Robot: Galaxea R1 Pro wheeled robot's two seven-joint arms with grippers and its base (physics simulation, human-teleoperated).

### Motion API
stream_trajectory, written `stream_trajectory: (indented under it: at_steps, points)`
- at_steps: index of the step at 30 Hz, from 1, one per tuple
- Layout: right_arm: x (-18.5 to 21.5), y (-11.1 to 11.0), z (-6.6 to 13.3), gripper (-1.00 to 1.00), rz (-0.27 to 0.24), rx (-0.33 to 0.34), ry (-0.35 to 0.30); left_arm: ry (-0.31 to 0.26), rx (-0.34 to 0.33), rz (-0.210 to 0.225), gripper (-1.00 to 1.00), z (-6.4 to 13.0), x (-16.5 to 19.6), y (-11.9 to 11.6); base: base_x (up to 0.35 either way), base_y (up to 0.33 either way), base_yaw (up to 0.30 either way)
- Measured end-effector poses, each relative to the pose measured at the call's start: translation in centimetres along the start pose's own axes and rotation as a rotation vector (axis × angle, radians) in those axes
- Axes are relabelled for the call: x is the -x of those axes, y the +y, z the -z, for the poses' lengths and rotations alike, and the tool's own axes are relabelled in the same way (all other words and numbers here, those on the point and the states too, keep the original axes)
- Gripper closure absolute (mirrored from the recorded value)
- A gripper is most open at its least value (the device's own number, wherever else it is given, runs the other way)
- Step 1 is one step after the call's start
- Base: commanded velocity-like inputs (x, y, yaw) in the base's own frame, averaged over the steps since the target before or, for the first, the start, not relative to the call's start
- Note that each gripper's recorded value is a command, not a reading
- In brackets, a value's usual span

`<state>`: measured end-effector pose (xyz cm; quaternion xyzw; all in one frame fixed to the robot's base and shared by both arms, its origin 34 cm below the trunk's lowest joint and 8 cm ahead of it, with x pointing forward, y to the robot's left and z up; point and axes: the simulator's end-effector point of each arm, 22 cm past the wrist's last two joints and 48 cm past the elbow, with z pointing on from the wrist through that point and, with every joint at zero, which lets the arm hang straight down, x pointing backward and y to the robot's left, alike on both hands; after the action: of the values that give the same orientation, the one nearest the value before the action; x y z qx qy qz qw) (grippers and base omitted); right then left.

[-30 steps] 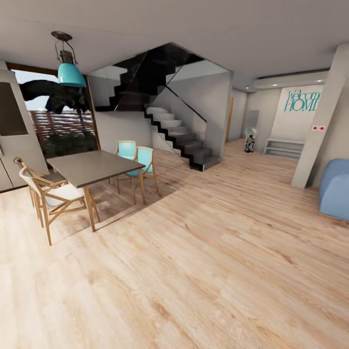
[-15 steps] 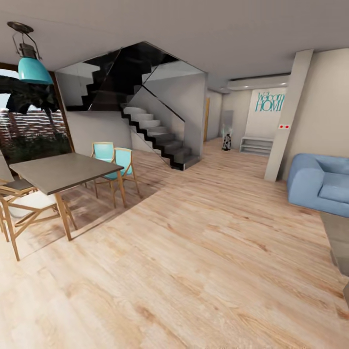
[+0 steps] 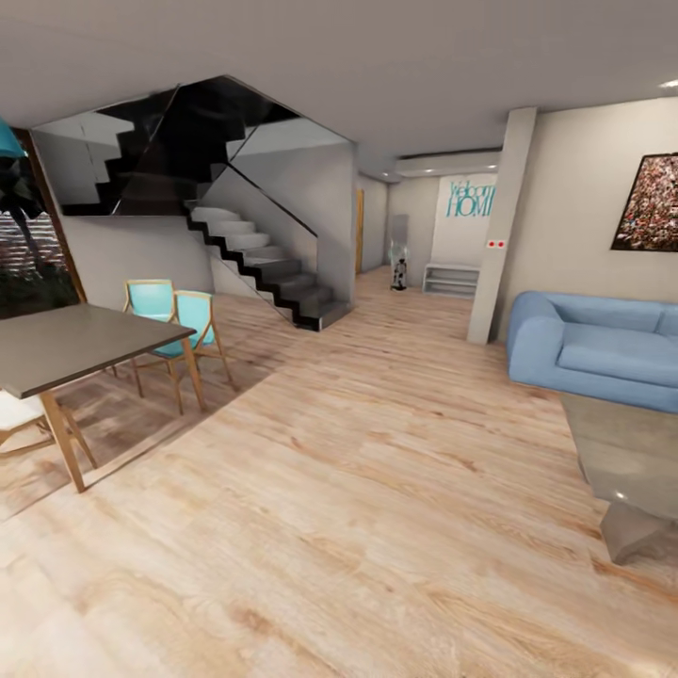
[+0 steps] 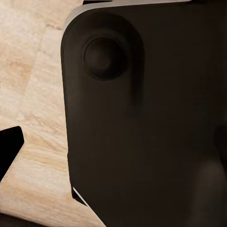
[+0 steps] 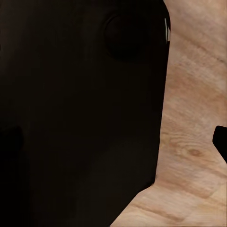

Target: Turn on the radio receiver that's on the table in the living room.

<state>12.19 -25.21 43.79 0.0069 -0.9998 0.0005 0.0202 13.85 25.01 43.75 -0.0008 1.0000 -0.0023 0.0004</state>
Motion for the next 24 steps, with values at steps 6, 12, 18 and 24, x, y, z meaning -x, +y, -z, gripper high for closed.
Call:
stream_trajectory:
  at_steps: [6,12,18,24]
  points:
    - [0.0,0.03,0.0,-1.0,0.0,0.0,0.0,0.0,0.0,0.0,-1.0,0.0,0.0,0.0,0.0,0.0,-0.284]
    - [0.0,-0.01,0.0,-1.0,0.0,0.0,0.0,0.0,0.0,0.0,-1.0,0.0,-0.01,0.0,0.0,0.0,-0.284]
    - [0.0,-0.01,0.0,-1.0,0.0,0.0,0.0,0.0,0.0,0.0,-1.0,0.0,0.0,0.0,0.0,0.0,-0.284]
    - [0.0,0.04,0.0,-1.0,0.0,0.001,0.0,0.0,0.0,0.0,-1.0,0.0,0.0,0.0,0.0,0.0,-0.284]
